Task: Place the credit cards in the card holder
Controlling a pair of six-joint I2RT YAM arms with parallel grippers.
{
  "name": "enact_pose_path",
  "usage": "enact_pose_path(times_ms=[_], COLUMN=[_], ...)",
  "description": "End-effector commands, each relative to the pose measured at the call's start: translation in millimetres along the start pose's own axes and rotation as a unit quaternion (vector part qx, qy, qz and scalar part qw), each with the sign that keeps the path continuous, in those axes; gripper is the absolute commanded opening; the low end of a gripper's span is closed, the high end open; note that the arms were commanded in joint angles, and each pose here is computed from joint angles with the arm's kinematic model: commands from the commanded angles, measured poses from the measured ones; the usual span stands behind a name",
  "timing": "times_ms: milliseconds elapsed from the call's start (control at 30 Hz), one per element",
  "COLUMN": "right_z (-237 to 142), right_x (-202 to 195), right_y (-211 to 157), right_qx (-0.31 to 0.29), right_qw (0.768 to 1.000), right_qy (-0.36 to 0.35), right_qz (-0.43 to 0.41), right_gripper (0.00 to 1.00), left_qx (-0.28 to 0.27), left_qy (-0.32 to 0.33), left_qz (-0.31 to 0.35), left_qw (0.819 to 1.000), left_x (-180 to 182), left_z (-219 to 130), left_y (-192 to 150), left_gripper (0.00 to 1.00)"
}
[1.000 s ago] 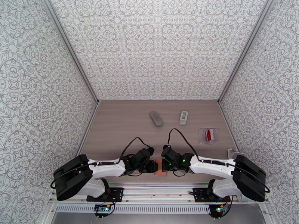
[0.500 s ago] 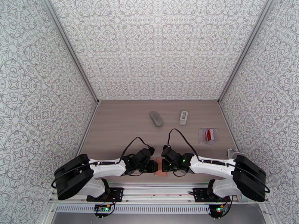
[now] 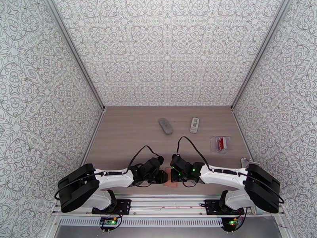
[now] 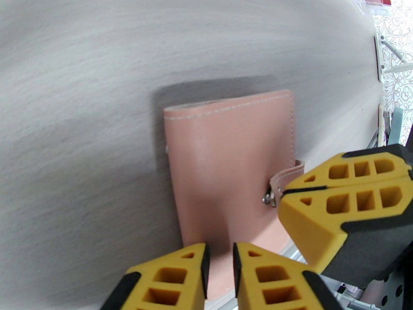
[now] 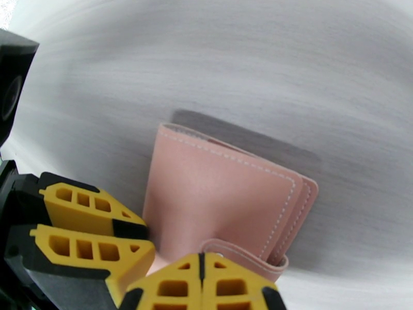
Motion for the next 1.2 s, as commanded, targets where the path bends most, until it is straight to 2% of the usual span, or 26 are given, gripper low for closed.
enact_pose_path(times_ms=[0,833,1167], right_z=[5.0,17.0,-11.7], right_x=[1.5,-10.1,-0.4], right_y=[3.0,-12.3,7.9], right_qx=[0.006,0.06,0.0], right_qw=[1.0,0.998,1.0], right_qy=[0.003,-0.037,-0.022], right_qz=[0.002,0.005,-0.008], right_gripper=[0.0,0.0,0.0], left_qx=[-0.008,-0.009,-0.021], left_qy=[0.019,0.019,0.018], left_qz=[0.008,0.011,0.015], left_qw=[1.0,1.0,1.0], left_x=[4.1,2.0,-0.1], left_z=[4.2,2.6,-6.8], left_y=[0.2,0.7,2.7], left_gripper=[0.24,0.24,0.24])
Point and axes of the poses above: each hand's point on the last joint's axis, 136 mm out from that joint toward the fingers, its own z axis out along the fingers, its own x axis along the line the jaws close on, y = z × x, the point moved 6 cm from there along -z, back along the fingers, and after that the axes turned 14 degrees about -z, right-handed, at the moved point
